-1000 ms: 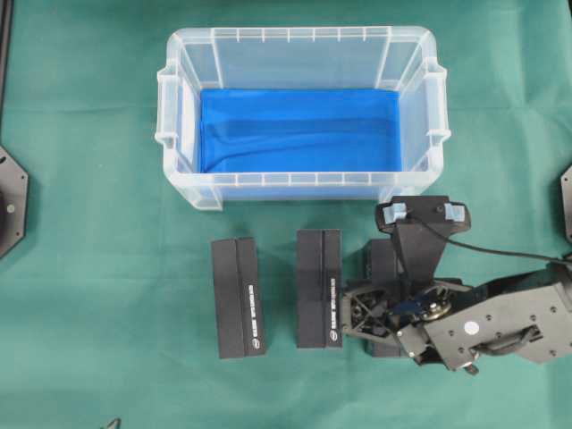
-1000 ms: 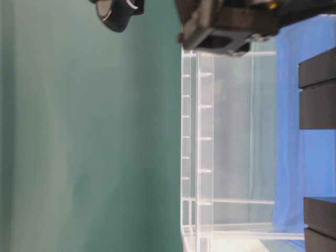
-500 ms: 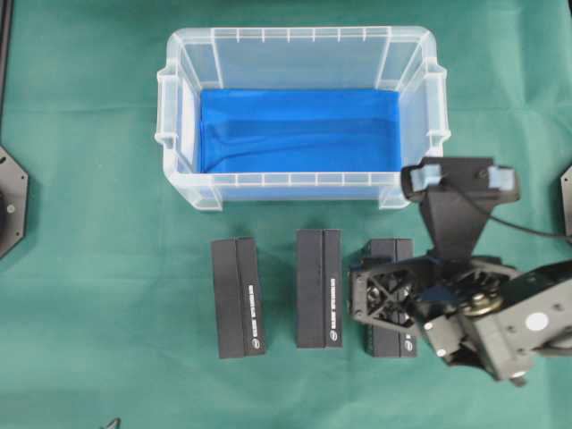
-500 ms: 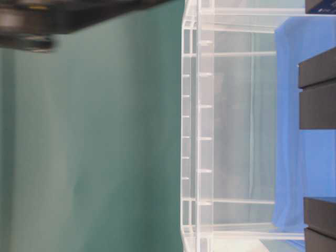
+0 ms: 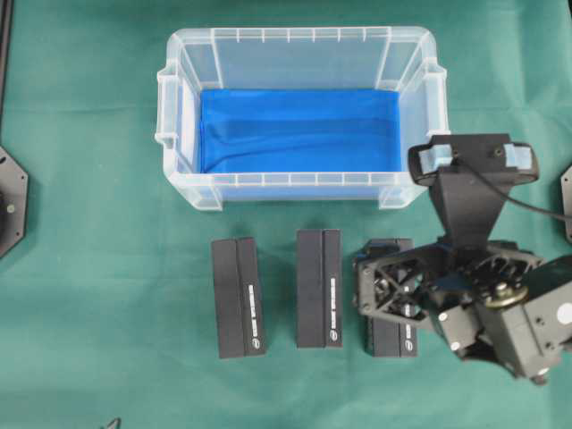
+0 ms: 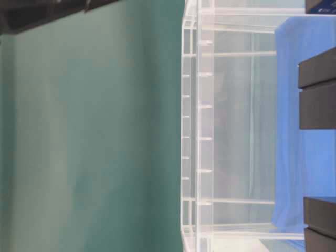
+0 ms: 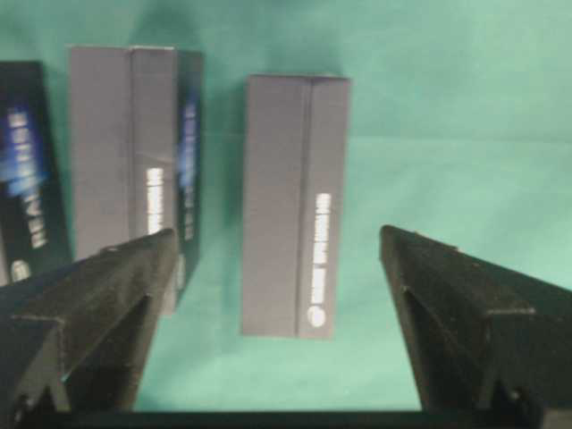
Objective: Take the box out of the case with the right arm.
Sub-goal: 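Lower the box onto the table and open the right gripper, then withdraw the open right gripper to the right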
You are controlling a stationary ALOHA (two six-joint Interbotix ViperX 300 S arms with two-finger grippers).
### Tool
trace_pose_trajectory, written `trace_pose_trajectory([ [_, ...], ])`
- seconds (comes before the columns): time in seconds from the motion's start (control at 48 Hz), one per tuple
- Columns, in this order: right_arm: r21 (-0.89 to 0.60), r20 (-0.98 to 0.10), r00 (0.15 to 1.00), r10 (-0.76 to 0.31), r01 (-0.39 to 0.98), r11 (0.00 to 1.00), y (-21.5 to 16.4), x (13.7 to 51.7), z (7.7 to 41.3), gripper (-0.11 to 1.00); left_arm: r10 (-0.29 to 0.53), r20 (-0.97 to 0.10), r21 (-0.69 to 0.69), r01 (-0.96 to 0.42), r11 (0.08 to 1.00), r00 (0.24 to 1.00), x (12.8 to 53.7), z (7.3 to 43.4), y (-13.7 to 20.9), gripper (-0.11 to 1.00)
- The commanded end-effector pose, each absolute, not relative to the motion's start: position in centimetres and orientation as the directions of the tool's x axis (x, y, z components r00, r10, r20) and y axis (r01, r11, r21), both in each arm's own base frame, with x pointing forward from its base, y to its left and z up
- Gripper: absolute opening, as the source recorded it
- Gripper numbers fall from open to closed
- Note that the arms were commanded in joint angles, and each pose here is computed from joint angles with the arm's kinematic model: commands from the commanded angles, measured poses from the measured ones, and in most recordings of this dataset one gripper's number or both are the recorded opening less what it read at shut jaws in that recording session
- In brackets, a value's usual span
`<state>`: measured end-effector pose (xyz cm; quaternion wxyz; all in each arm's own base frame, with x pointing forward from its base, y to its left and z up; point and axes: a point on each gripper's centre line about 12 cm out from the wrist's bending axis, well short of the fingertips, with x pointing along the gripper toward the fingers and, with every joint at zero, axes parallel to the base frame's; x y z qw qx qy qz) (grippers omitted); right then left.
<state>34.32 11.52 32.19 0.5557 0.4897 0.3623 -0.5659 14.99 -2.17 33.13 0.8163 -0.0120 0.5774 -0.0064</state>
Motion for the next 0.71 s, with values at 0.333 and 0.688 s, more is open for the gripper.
trace_pose_trajectory([
  [0.333,0.17,-0.963,0.146,-0.228,0.982,-0.087,10.8,28.3,32.8,0.89,-0.027,-0.94,-0.031,-0.004,1.0,0.341,15.2,33.4,-2.2,0.0],
  [0.688,0.175,-0.962,0.147,-0.23,0.979,-0.106,10.4,25.2,32.3,0.89,-0.027,-0.94,-0.031,-0.006,1.0,0.341,15.2,33.4,-2.2,0.0],
])
